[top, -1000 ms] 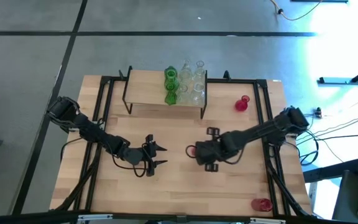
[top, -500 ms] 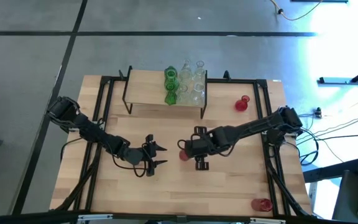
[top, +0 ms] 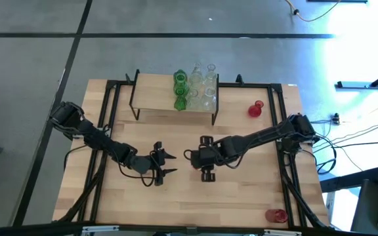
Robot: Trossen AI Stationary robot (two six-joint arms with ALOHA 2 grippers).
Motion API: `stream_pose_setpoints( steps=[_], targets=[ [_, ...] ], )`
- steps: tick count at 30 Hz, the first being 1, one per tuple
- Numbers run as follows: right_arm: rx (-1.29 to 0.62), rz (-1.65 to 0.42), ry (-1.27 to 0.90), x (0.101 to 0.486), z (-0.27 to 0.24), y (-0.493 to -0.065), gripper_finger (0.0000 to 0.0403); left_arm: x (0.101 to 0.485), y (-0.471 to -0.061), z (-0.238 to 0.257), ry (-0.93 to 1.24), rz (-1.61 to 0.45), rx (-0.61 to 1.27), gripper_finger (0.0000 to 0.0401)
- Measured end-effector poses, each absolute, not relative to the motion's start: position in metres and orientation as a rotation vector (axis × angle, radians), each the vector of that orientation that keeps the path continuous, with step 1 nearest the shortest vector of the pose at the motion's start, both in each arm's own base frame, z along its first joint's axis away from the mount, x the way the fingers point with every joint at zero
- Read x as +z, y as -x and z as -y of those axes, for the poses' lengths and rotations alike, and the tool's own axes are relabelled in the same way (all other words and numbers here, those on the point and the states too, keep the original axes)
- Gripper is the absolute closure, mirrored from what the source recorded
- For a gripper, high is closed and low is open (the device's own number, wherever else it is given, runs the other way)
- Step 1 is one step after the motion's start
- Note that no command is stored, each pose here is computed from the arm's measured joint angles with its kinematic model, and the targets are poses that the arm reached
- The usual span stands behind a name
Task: Sort vases onto shelf
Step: Put the middle red vase on the shelf
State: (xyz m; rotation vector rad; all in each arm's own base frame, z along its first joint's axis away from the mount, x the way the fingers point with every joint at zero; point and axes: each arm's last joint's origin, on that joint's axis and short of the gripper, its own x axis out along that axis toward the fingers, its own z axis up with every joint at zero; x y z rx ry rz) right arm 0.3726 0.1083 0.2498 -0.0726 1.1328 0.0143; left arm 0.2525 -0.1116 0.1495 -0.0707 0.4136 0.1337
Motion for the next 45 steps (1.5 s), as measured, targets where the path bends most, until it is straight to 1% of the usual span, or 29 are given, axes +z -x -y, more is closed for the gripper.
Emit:
stream_pose_setpoints(
  steps=[7, 10, 13, 16, 18, 21, 26, 30, 33, 38, 45],
  targets=[
    [0.029, -1.097, 0.076, 0.254, -0.109, -0.374, 0.0238, 0.149, -0.252, 0.112, 0.070, -0.417, 0.130, 0.0165],
    [0.040, -1.083, 0.074, 0.263, -0.108, -0.369, 0.0220, 0.149, -0.252, 0.112, 0.071, -0.416, 0.130, 0.0165],
    [0.044, -1.053, 0.066, 0.274, -0.106, -0.364, 0.0213, 0.149, -0.252, 0.112, 0.071, -0.416, 0.129, 0.0165],
    [0.041, -1.047, 0.055, 0.283, -0.105, -0.358, 0.0213, 0.149, -0.252, 0.112, 0.071, -0.416, 0.129, 0.0165],
    [0.041, -1.071, 0.057, 0.286, -0.108, -0.351, 0.0214, 0.149, -0.252, 0.112, 0.071, -0.416, 0.129, 0.0165],
    [0.028, -1.128, 0.126, 0.284, -0.117, -0.340, 0.0216, 0.149, -0.252, 0.112, 0.076, -0.415, 0.130, 0.0165],
    [-0.007, -1.242, 0.249, 0.257, -0.138, -0.313, 0.0216, 0.149, -0.252, 0.112, 0.091, -0.414, 0.132, 0.0165],
    [-0.061, -1.255, 0.261, 0.237, -0.147, -0.288, 0.0216, 0.150, -0.253, 0.111, 0.094, -0.404, 0.141, 0.0165],
    [-0.076, -1.230, 0.221, 0.217, -0.148, -0.268, 0.0216, 0.151, -0.253, 0.112, 0.099, -0.393, 0.140, 0.0165],
    [-0.090, -1.094, 0.108, 0.185, -0.137, -0.237, 0.0216, 0.152, -0.255, 0.109, 0.106, -0.392, 0.141, 0.0165],
    [-0.019, -0.798, -0.108, 0.144, -0.124, -0.217, 0.0216, 0.155, -0.261, 0.103, 0.138, -0.373, 0.086, 0.0165]
  ],
)
